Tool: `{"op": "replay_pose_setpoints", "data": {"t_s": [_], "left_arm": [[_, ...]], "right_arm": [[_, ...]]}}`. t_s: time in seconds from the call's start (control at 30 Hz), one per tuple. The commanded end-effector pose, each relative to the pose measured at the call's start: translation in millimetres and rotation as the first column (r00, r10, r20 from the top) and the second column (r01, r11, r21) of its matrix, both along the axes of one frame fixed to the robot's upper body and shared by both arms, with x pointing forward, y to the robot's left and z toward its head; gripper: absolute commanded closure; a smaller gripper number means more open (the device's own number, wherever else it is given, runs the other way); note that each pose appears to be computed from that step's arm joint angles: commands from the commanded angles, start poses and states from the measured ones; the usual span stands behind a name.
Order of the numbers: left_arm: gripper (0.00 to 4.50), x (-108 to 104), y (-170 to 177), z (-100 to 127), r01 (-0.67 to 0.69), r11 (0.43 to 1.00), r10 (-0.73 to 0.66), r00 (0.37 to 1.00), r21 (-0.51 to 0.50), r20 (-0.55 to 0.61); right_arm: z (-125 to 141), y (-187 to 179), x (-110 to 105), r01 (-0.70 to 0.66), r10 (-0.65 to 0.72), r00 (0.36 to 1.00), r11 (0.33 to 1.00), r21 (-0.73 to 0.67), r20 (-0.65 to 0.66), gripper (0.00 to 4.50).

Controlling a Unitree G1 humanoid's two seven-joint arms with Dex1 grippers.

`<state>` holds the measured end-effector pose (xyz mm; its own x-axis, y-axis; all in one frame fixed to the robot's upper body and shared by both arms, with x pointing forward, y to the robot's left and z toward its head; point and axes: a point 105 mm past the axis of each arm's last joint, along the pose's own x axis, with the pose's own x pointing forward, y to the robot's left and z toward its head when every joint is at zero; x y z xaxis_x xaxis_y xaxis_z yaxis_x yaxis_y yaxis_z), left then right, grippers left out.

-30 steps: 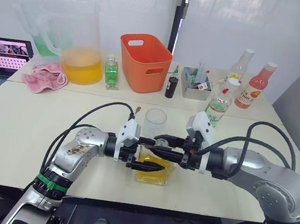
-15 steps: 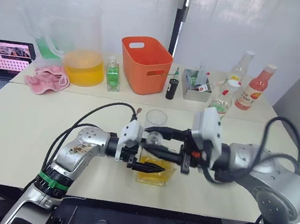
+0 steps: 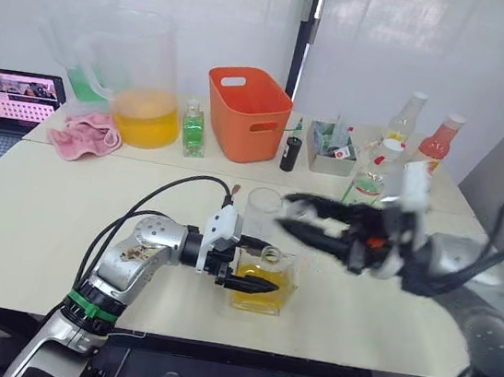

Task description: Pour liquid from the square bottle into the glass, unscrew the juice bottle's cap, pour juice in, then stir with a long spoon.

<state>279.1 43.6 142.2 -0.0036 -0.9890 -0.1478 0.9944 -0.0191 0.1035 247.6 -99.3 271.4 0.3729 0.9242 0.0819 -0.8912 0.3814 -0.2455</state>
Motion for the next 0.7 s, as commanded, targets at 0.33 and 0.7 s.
{"op": "replay_pose_setpoints", "data": {"t_s": [0.33,0.7], "left_arm": [[1.67,2,-1,-25,-0.046,0.999,0.046,0.999,0.010,0.006],[1.67,-2,-3,-19,-0.059,0.998,0.059,0.998,-0.018,-0.001]], "right_arm": [[-22,-161,36,0.654,-0.647,0.756,0.753,0.078,-0.096,3.39],[-100,-231,81,0.941,-0.911,0.334,0.334,0.041,-0.242,3.39]]}}
